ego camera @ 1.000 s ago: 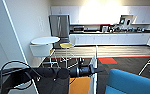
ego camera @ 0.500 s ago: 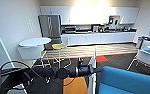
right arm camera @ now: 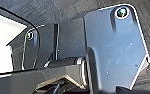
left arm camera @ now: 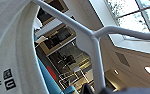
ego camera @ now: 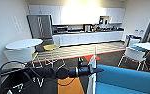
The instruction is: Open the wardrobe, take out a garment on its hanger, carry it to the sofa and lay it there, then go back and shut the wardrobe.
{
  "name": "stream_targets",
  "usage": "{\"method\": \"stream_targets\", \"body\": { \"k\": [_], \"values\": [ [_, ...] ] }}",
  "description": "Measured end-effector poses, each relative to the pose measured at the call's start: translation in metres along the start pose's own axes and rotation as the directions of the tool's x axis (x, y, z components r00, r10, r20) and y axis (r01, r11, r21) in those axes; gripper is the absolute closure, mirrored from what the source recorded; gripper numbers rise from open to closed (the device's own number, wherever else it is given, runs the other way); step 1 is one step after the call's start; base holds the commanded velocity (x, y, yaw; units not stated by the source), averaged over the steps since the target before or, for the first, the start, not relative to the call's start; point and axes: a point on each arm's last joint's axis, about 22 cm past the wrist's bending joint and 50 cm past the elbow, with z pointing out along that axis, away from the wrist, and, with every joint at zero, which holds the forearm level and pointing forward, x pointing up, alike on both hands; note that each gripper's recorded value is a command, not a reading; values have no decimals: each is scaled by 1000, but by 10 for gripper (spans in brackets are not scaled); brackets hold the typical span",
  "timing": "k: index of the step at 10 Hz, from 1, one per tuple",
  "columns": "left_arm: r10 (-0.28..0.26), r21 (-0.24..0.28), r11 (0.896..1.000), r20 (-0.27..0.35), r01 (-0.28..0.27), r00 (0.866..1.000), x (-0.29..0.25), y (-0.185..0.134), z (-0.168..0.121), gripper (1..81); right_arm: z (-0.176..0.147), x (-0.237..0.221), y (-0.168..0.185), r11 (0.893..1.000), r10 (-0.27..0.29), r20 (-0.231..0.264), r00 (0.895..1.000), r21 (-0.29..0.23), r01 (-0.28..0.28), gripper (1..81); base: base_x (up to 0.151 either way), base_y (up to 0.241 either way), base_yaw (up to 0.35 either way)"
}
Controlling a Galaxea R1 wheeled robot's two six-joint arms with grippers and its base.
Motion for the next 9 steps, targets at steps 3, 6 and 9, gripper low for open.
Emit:
{"method": "stream_targets", "body": {
  "k": [3,6,9],
  "values": [
    [4,3,1000,-2,-4,1000,1,-1,-2,811,1,2,-2,1000,0,-4,1000,3,0,10,0,0,-242],
    [4,-1,1000,2,-4,1000,-1,1,-1,811,0,1,-1,1000,0,-2,1000,0,0,10,0,0,-242],
    [4,-1,1000,3,-4,1000,-2,1,-2,811,1,0,-3,1000,1,-1,1000,3,-1,10,0,0,-242]
  ]
}}
